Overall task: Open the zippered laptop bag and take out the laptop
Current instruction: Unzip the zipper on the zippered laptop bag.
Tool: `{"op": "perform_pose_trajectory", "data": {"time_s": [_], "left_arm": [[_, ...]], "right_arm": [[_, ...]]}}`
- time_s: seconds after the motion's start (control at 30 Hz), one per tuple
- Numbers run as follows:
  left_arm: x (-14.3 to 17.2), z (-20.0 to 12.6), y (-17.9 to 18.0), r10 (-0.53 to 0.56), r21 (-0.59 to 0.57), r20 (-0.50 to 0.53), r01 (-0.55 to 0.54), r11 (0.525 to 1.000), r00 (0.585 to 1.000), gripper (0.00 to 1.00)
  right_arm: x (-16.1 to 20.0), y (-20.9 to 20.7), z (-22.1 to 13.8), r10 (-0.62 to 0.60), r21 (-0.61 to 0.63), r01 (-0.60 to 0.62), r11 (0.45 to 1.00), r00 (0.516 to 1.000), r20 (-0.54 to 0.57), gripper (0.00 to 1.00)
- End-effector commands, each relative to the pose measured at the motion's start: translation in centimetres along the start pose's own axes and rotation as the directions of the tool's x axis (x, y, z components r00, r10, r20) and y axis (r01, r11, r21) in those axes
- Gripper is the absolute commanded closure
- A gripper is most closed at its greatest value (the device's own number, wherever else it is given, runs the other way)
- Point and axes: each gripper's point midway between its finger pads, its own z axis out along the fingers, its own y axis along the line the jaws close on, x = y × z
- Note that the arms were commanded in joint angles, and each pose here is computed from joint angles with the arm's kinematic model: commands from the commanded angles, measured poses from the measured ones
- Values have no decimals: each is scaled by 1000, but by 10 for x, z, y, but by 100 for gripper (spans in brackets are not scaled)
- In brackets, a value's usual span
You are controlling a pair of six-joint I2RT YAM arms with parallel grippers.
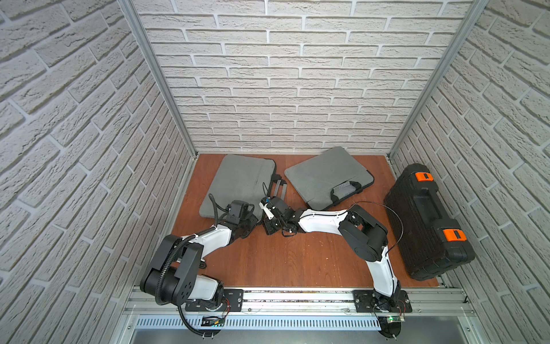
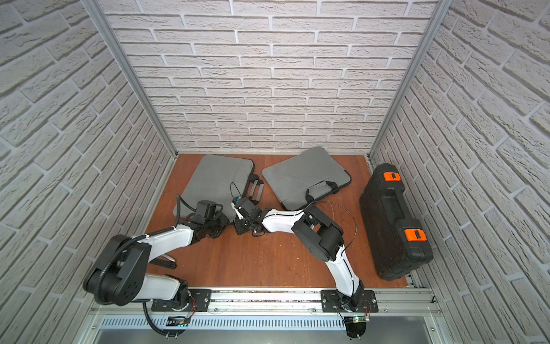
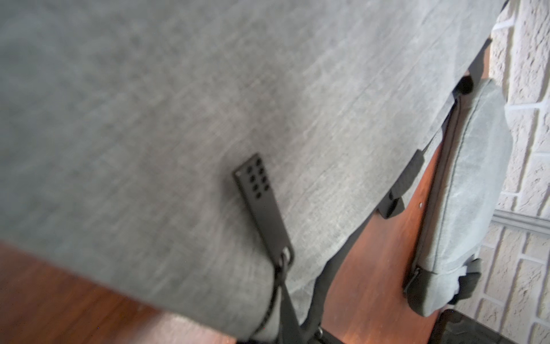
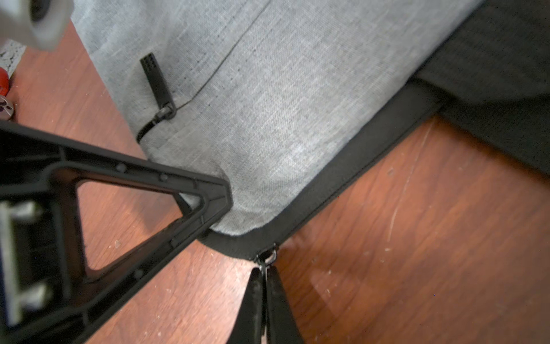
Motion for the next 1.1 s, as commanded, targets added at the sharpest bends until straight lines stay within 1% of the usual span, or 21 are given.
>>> {"op": "perform_pose_trajectory", "data": {"time_s": [0.0,0.43,0.7,0.97,1.07], "left_arm": [[-1,5,8,14,-16,8,-13,1000,1000,100],[0,5,23,-4,-26,2,4,1000,1000,100],[-3,0,27,14,-25,6,-14,1000,1000,100],[3,1,31,36,-26,-22,-37,999,999,100],[4,0,32,39,-28,-26,-40,999,999,100]], "right_arm": [[5,-3,-4,29,-13,-29,999,999,-18,94],[13,-23,-7,44,19,-43,999,996,-81,94],[19,-32,-13,16,76,-5,997,989,-147,94],[10,-46,-15,42,116,-24,993,988,-152,94],[8,-51,-15,36,133,-14,991,986,-165,94]]}}
